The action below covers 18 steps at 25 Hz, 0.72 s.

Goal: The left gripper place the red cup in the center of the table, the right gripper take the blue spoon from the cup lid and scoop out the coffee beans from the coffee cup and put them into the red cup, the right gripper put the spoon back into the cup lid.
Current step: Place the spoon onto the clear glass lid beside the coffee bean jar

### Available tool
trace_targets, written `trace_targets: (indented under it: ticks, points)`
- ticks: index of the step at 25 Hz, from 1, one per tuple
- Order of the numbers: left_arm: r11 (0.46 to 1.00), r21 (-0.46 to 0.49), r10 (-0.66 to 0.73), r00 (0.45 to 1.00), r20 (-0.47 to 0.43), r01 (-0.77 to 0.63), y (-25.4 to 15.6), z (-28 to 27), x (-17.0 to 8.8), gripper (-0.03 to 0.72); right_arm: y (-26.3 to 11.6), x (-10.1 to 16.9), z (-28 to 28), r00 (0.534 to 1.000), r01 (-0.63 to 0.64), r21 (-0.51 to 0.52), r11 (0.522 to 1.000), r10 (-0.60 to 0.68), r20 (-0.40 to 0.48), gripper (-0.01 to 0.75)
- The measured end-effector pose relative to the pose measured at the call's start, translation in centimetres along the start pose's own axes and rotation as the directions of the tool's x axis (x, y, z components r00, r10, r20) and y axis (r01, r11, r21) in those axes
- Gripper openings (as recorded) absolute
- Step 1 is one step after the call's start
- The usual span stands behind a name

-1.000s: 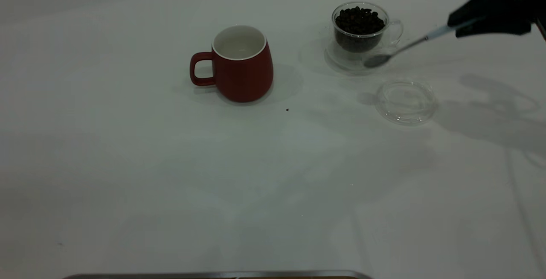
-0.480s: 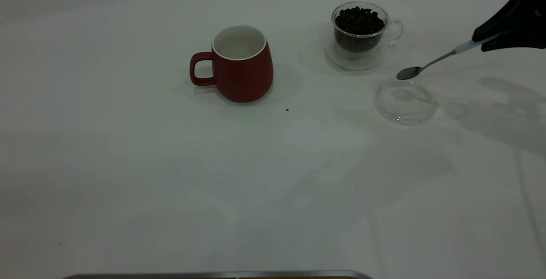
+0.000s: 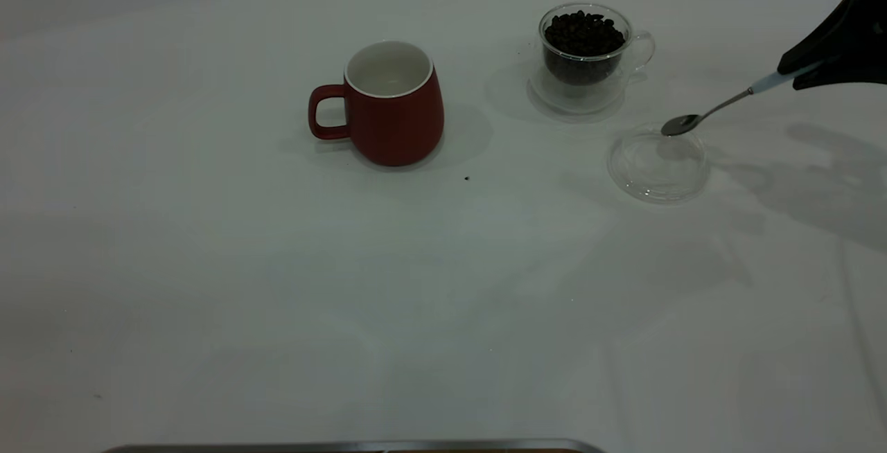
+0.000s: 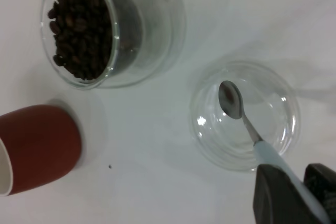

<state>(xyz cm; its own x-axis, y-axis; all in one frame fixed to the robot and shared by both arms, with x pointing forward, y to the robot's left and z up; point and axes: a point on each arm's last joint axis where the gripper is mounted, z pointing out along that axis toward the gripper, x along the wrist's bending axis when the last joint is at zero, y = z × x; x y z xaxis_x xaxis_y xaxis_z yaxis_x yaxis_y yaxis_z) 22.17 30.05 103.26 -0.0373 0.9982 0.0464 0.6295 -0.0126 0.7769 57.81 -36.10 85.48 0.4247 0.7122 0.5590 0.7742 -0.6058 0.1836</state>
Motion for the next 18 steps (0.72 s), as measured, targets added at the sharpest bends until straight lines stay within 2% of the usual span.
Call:
trace_targets:
  ticks: [6,18]
  points:
    - [1.000,0.000,0.000,1.000,0.000,0.000,0.0,0.0,0.0,0.532,-0.2,-0.6,0.9,1.000,0.010,0.014,1.000,-0.010,0.003,0.114]
    - [1.000,0.000,0.002,1.000,0.000,-0.002,0.0,0.0,0.0,0.532,-1.0,-1.5,3.0,0.998,0.022,0.050,0.998,-0.019,-0.066,0.114]
